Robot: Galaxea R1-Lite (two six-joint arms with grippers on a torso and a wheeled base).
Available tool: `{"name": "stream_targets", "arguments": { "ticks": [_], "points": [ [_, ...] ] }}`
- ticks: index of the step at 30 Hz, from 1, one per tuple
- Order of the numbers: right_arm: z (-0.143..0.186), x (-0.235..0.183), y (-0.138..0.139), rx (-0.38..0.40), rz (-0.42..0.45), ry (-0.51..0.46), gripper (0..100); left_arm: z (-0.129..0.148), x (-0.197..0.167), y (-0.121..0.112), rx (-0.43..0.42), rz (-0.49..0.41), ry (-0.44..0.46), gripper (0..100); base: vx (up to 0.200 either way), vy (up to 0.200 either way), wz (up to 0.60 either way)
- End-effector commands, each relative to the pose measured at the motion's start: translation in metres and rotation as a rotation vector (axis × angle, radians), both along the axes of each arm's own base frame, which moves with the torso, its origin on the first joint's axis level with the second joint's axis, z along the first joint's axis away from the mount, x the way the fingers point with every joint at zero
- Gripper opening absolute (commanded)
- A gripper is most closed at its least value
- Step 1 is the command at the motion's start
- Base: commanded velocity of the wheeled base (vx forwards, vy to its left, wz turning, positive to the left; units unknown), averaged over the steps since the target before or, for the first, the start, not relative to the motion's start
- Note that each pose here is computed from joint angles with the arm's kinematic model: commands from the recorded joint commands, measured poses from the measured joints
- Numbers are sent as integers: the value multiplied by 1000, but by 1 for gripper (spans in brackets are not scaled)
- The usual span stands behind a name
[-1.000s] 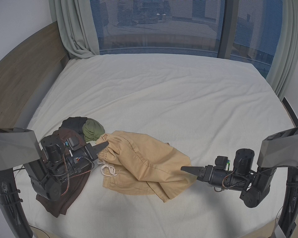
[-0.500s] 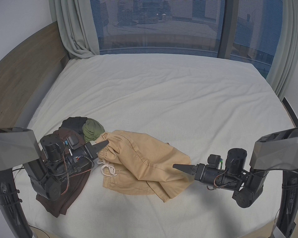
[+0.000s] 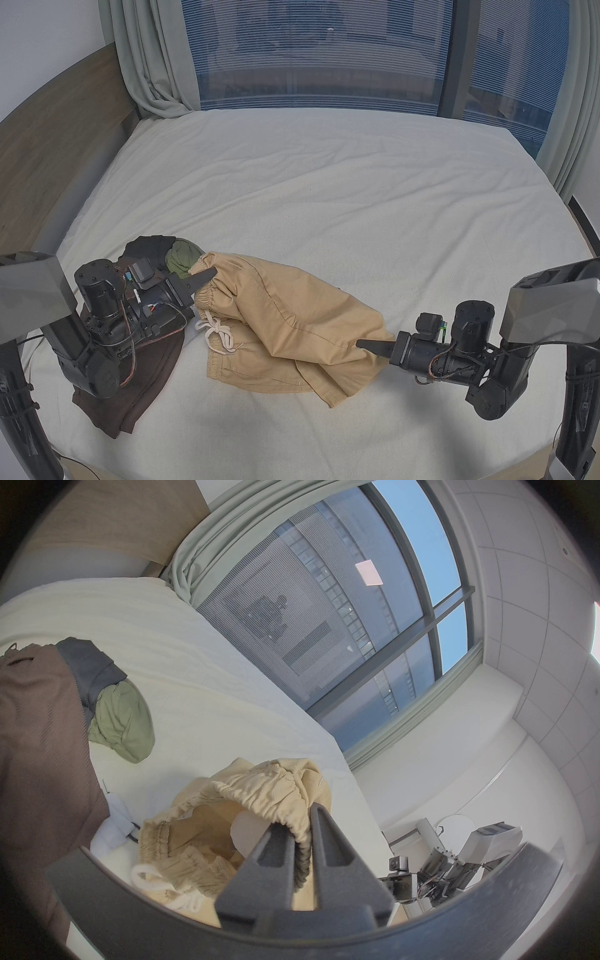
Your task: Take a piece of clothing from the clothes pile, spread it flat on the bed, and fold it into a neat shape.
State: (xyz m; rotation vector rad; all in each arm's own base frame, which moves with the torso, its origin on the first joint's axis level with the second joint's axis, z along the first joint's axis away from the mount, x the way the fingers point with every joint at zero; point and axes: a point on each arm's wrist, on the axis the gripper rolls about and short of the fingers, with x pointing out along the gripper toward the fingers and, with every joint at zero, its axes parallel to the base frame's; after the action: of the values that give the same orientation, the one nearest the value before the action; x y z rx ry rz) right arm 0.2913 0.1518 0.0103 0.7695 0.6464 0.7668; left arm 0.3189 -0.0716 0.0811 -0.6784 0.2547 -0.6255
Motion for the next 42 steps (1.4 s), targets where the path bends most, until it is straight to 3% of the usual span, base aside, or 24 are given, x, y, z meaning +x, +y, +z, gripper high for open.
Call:
{"name": "stream_targets", "arguments": {
  "ticks": [1,7,12,16,22,29,42],
  "points": [
    [26,-3,-7,27,-15,-64,0,26,-8,-2,-38,-11,-61,0,0,0,0],
    [61,-22,-27,30,-39,-158,0,52,-21,-7,-58,-37,-138,0,0,0,0],
    [58,-31,-43,-30,-36,-182,0,66,-28,-2,-63,-29,-185,0,0,0,0],
    [61,-34,-43,-29,-29,-193,0,77,-34,1,-69,-27,-217,0,0,0,0],
    [67,-33,-44,-21,-35,-220,0,72,-32,-2,-61,-38,-207,0,0,0,0],
    [74,-31,-47,-12,-51,-247,0,47,-27,-9,3,-59,-157,0,0,0,0],
    [92,-25,-59,10,-100,-313,0,51,-32,-2,18,-46,-176,0,0,0,0]
  ]
}}
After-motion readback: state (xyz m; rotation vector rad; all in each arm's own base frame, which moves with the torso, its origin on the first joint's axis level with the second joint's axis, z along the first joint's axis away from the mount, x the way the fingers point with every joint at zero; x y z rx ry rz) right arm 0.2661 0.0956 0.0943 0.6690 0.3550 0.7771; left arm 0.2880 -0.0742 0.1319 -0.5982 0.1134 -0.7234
